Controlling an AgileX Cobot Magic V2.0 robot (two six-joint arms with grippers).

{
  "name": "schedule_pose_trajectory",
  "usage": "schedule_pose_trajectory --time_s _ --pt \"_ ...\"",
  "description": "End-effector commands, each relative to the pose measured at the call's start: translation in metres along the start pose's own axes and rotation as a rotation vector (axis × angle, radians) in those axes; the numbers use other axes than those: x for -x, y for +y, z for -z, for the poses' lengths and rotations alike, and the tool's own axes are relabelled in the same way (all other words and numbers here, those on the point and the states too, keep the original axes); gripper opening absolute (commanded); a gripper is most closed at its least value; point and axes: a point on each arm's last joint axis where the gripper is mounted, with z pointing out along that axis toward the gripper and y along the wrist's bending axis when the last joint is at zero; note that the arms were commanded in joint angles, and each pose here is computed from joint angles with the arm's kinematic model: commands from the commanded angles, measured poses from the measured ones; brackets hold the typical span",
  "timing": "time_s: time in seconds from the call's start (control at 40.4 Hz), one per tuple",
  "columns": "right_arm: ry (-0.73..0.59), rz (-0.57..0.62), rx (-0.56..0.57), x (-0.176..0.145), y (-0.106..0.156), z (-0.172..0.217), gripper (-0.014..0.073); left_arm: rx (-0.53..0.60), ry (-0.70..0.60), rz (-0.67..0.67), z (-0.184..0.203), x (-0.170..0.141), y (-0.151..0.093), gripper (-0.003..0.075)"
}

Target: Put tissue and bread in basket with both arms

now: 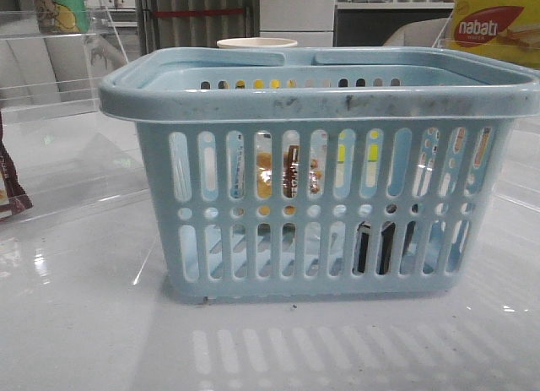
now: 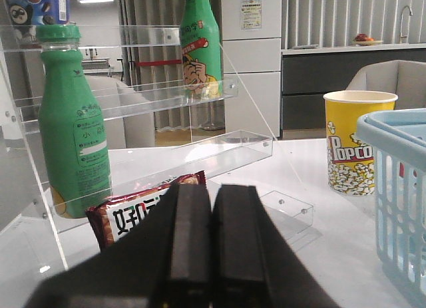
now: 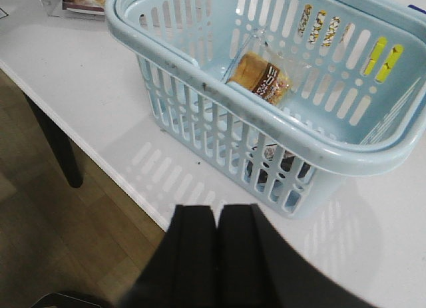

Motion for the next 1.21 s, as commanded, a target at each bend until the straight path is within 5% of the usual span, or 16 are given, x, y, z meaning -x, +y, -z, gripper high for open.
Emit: schedule_pose_trajectory --time_s 0.0,0.594,0.965,1.187 --pt "-0.086 0.001 -0.015 0.013 -0.001 0.004 0.0056 0.013 -0.101 0.019 0.002 0.007 0.001 0.0092" --pt "-0.113 -0.004 -0.035 0.002 0.0 0.01 0.0056 0.013 -0.101 0.019 0.002 0.007 0.001 0.0092" --pt "-0.384 -0.058 -0.534 -0.073 -0.023 -0.002 0.0056 0.013 -0.101 0.019 0.002 0.007 0.001 0.0092" --pt "-0.473 -0.061 -0.64 -0.121 -0.03 -0.023 0.0056 0.013 -0.101 0.019 0.002 0.007 0.001 0.0092"
